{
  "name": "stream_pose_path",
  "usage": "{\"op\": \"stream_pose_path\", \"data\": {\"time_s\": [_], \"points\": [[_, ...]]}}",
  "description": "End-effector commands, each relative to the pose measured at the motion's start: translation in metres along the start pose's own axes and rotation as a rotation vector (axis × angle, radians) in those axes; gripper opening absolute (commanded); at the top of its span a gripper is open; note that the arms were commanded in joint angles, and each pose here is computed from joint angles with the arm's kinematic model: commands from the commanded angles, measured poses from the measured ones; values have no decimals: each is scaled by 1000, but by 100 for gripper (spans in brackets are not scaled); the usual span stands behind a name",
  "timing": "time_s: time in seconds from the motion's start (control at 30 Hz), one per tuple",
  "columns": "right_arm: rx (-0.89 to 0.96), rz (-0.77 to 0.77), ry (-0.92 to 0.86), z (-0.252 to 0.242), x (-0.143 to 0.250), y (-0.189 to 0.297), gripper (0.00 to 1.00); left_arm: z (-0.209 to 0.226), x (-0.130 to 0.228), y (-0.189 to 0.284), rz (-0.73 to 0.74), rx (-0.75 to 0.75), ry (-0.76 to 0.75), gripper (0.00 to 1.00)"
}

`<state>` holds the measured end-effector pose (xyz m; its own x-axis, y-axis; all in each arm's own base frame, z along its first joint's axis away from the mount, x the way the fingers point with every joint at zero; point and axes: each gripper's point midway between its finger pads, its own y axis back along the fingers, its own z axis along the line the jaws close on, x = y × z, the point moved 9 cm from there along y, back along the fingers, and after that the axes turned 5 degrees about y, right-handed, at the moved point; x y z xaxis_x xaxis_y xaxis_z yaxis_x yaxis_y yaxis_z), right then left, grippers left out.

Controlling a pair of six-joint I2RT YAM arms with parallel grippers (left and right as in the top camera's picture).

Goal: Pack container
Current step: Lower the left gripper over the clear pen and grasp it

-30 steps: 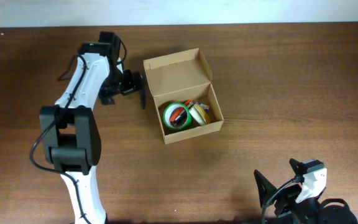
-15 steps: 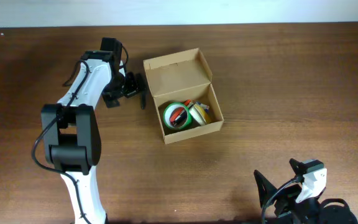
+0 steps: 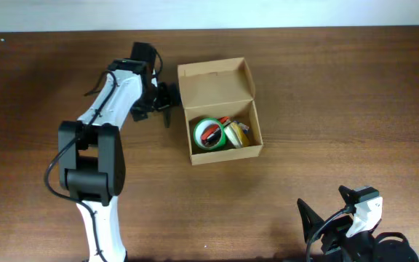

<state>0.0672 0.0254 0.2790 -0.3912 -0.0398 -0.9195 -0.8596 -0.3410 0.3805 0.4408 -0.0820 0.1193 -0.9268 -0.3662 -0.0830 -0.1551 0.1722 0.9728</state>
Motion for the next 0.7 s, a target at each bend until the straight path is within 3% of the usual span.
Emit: {"op": "stream_pose_path", "data": {"time_s": [0.0,0.67], "points": [[12,-13,-3,-1,-1,1,99,1,2,-3,-17,-46,-1,100],[12,-13,-3,-1,-1,1,99,9,-4,-11,-71,-143,-27,91]]}}
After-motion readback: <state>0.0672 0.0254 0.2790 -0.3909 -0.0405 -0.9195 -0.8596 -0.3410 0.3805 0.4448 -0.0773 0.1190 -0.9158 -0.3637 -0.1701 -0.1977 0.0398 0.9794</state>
